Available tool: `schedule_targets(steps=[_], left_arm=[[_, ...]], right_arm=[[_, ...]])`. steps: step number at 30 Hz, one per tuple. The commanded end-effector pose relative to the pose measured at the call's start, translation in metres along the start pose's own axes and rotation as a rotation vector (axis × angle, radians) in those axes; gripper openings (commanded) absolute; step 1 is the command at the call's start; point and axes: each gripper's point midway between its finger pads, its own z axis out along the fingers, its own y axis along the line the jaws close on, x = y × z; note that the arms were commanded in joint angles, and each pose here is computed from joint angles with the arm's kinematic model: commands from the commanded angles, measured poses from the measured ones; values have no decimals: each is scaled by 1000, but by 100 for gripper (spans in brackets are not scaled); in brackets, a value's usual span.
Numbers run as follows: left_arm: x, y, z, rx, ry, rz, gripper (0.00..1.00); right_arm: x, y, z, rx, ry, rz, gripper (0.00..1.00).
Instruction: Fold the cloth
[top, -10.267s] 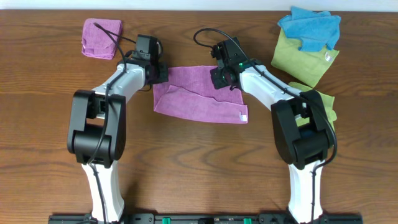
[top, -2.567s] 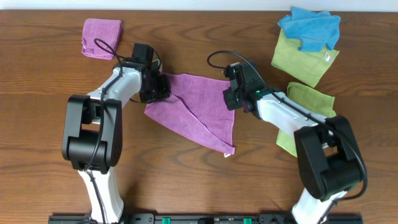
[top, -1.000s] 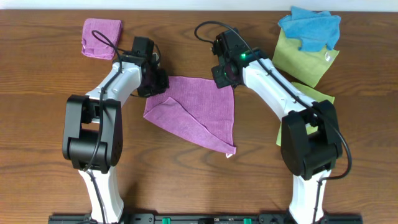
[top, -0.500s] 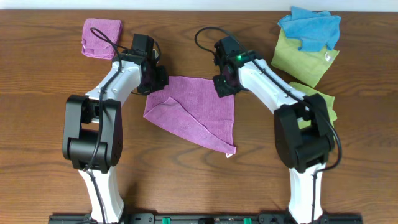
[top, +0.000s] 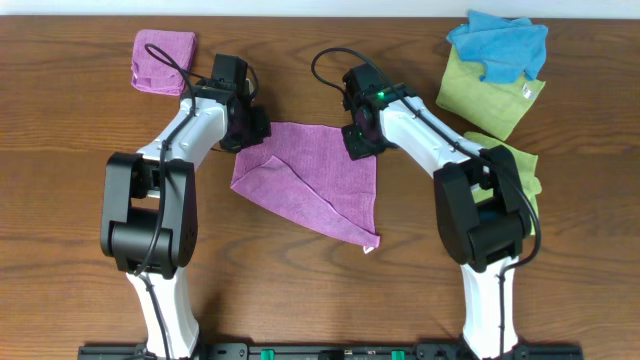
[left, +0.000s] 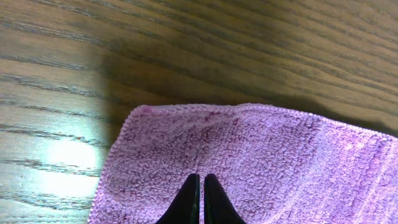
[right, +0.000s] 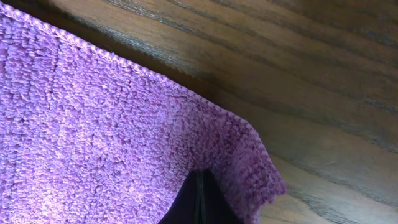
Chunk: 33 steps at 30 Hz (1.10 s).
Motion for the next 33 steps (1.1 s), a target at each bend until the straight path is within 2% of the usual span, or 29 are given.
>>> schedule_targets(steps=[1,13,19,20,24,27,33], left_arm=[[-6,3,3,-19,-10,20,6],[-7,2,3,-12,-15,22,6],[3,-14,2,84,36,19,6],[5,-13,2,82,47,17,9],[19,-8,2,63,104,24,40],[30,-8,0,70,147,45,46],[37,-15,1,74,163,88,47]], right_arm=[[11,1,34,6,54,9,1],[-11,-12,51,2,-28,31,1],[-12,-11,50,2,-29,28,1],[-12,-11,51,2,-29,27,1],[-12,-11,50,2,-29,27,1],[-13,-11,50,1,-31,28,1],[-17,-10,47,0,-40,27,1]])
